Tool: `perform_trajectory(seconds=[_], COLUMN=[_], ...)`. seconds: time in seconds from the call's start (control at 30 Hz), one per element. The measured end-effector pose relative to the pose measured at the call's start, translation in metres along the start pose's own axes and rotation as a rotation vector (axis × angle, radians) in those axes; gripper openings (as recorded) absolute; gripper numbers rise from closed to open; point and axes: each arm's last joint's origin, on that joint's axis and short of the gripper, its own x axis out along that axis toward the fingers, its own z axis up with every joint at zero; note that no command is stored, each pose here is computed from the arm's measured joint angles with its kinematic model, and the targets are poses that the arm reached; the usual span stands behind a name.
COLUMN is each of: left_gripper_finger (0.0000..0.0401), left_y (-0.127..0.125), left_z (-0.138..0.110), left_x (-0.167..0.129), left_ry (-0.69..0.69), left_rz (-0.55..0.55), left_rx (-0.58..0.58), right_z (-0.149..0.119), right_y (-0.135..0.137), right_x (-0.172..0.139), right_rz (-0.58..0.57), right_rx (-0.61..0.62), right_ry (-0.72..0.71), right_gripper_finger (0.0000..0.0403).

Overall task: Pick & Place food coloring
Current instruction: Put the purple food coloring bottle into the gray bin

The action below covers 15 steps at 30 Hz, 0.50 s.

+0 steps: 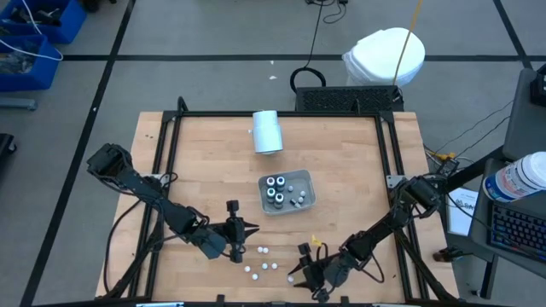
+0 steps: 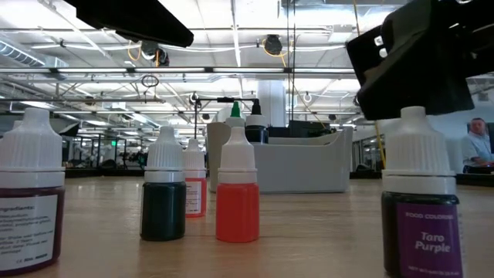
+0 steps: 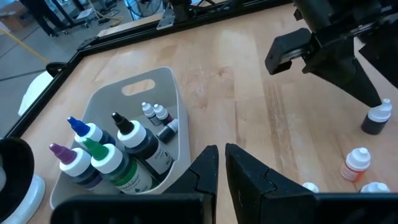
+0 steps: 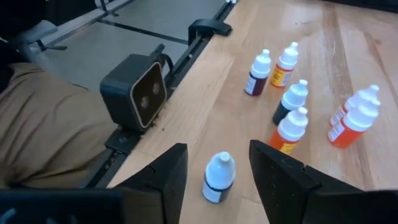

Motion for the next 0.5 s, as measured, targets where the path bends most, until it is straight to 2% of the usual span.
perform_trajectory(seconds=[0.23, 0.37, 0.5], left_gripper_finger=[0.0037, 0.0037, 0.0037], left_y=[0.000, 0.000, 0.000], left_z=[0.000, 0.000, 0.000], left_x=[0.000, 0.000, 0.000], left_ry=[0.000, 0.000, 0.000], left_rz=[0.000, 0.000, 0.000], left_rx=[0.023, 0.018, 0.015], right_z=[0.004, 0.007, 0.006], right_y=[-0.001, 0.005, 0.009], right_x=[0.000, -0.002, -0.004], right_rz=[-0.022, -0.007, -0.050], right_rx=[0.021, 0.031, 0.073], right_ry=[-0.041, -0.080, -0.088], right_gripper_finger=[0.0191, 0.0194, 0.0193])
